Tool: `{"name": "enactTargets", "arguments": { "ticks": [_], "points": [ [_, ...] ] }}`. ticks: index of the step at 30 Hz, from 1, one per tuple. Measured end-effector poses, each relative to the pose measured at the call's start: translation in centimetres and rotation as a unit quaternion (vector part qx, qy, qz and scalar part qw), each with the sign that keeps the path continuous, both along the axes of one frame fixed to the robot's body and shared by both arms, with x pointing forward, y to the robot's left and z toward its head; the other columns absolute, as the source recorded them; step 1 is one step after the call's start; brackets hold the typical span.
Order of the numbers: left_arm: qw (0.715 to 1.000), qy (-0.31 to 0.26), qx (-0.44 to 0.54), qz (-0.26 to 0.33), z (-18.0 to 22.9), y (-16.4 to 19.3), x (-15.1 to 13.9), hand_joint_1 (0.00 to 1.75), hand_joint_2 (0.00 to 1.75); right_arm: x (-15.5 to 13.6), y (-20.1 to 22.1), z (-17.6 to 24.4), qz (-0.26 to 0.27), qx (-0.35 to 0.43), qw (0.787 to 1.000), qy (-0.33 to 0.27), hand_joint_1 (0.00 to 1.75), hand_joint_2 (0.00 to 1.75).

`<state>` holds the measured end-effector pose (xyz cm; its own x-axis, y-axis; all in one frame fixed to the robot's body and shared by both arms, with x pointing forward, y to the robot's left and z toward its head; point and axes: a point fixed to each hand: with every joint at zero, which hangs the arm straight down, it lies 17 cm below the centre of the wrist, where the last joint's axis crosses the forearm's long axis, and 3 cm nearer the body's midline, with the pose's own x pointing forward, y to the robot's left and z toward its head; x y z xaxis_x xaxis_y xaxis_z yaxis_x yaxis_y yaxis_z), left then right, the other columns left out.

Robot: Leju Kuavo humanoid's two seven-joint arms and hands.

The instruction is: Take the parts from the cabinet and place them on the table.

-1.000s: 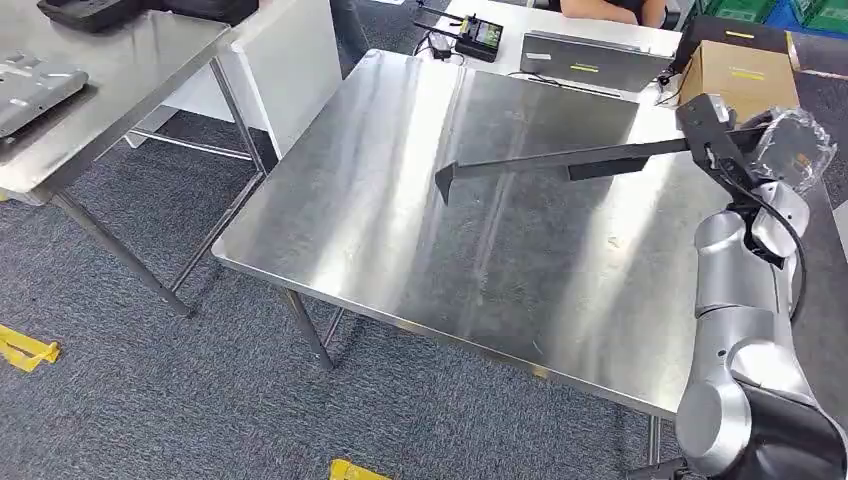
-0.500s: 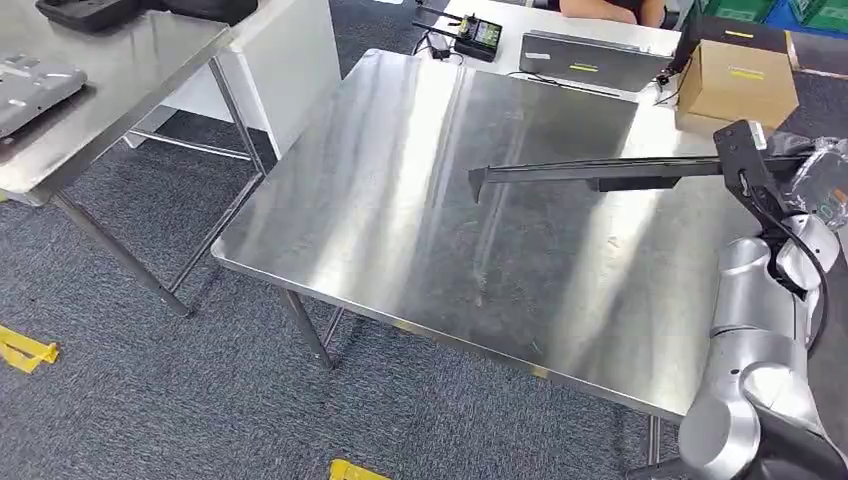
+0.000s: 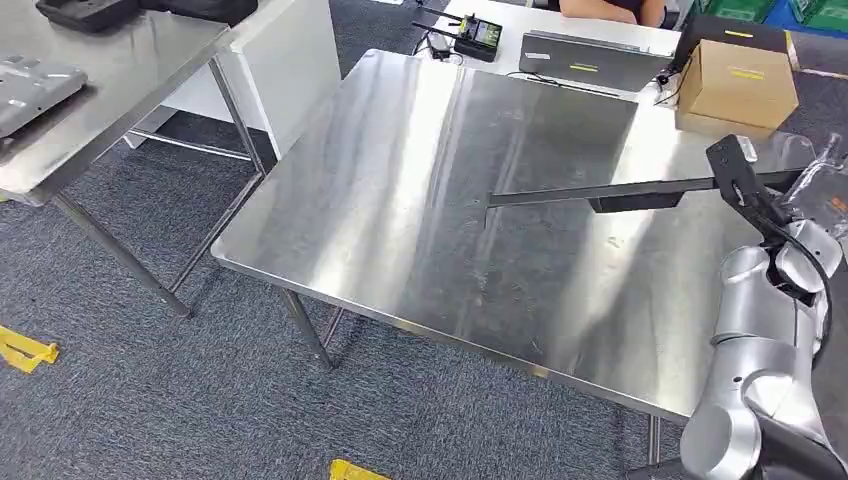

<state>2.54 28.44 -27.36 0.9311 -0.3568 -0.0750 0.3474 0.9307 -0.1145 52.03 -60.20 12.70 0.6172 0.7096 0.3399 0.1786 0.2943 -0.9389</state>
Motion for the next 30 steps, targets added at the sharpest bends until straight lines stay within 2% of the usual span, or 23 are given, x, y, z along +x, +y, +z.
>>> {"name": "enactTargets", "arguments": {
  "ticks": [1,3,4,6,8,11,20,24,30],
  "points": [
    [1.0,0.002,0.001,-0.001,0.0,0.1,-0.1,0.0,0.0,0.1,0.2,-0.5,0.002,0.014,1.0,0.019,0.0,0.0],
    [1.0,0.007,0.004,-0.004,0.1,0.5,-0.1,0.0,0.0,-0.3,1.0,-4.2,0.023,0.077,0.99,0.113,0.0,0.0],
    [1.0,0.01,0.006,-0.006,0.1,0.7,-0.1,0.0,0.0,-1.2,1.6,-6.4,0.044,0.112,0.979,0.162,0.0,0.0],
    [1.0,0.016,0.013,-0.012,0.1,1.4,-0.2,0.0,0.0,-3.9,3.5,-10.2,0.114,0.196,0.941,0.252,0.0,0.0],
    [1.0,0.018,0.018,-0.015,0.1,2.0,-0.3,0.0,0.0,-5.0,3.0,-10.4,0.137,0.225,0.928,0.265,0.0,0.0],
    [1.0,0.015,0.02,-0.011,0.1,2.2,-0.1,0.0,0.0,-5.3,2.2,-9.7,0.128,0.226,0.921,0.291,0.0,0.0],
    [1.0,0.011,0.02,-0.008,0.1,2.2,0.4,0.0,0.0,-3.7,2.9,-7.8,0.137,0.228,0.921,0.285,0.0,0.0],
    [1.0,0.003,0.023,0.001,0.1,2.2,0.7,0.0,0.0,-1.3,4.4,-5.3,0.146,0.238,0.922,0.267,0.0,0.0],
    [1.0,-0.008,0.017,0.021,0.0,1.8,0.9,0.0,0.0,3.6,4.9,0.0,0.118,0.192,0.954,0.196,0.0,0.0]
  ]
}}
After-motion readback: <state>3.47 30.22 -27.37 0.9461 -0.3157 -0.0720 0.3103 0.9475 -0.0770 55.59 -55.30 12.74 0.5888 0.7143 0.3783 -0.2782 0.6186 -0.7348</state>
